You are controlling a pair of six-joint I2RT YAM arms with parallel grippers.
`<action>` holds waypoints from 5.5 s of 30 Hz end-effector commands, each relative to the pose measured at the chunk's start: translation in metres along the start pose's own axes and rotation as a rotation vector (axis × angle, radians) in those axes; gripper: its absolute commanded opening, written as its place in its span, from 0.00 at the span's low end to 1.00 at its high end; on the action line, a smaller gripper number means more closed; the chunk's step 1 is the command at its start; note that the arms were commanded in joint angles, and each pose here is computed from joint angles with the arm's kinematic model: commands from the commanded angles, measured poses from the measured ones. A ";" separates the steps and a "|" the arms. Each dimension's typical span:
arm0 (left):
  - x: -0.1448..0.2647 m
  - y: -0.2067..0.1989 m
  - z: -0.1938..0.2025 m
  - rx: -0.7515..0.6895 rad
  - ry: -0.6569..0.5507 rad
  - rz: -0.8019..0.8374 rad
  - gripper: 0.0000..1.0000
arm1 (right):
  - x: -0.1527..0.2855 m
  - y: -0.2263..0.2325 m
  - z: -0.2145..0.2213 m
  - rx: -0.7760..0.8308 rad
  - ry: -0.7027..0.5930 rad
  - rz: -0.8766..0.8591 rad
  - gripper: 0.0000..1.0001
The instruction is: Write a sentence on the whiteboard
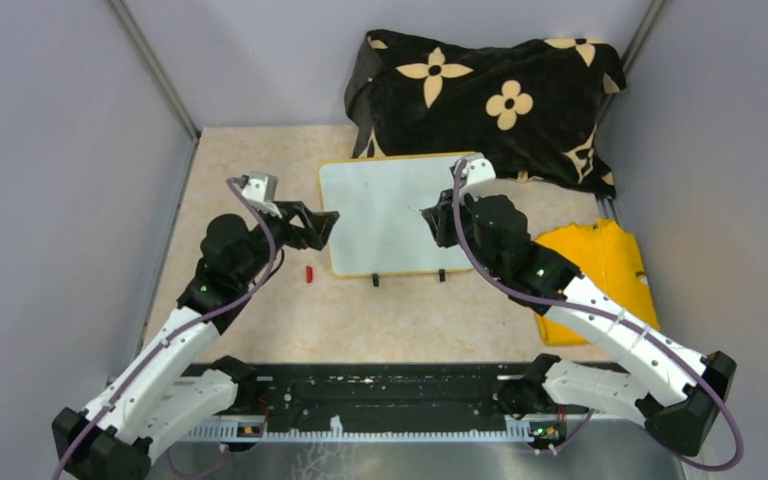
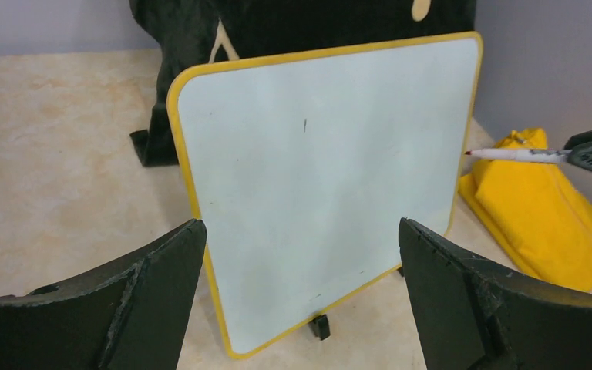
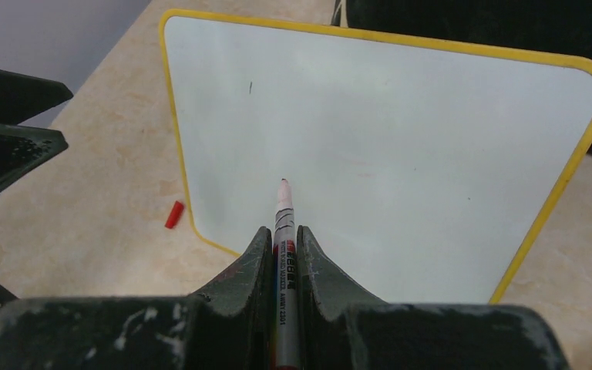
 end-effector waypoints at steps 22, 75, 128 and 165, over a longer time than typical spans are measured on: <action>-0.014 0.047 0.014 0.101 -0.109 -0.247 0.99 | -0.011 0.018 -0.001 -0.013 -0.073 0.134 0.00; -0.025 0.107 -0.027 0.350 -0.031 -0.345 0.99 | 0.015 0.042 0.007 -0.003 -0.216 -0.122 0.00; -0.036 0.137 0.032 0.457 0.240 0.308 0.99 | 0.018 0.039 0.010 -0.002 -0.199 -0.112 0.00; -0.041 0.126 0.063 0.330 0.323 0.398 0.86 | 0.016 0.039 0.020 -0.020 -0.172 -0.108 0.00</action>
Point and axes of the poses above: each gripper's point midway between its finger pads, its own x axis back along the fingers, its own y axis along the line the jaws close on, z = x × y, the point moved 4 cm from there along x, back along the fingers, and after that the axes turned 15 degrees about x, right-handed, at the moved point
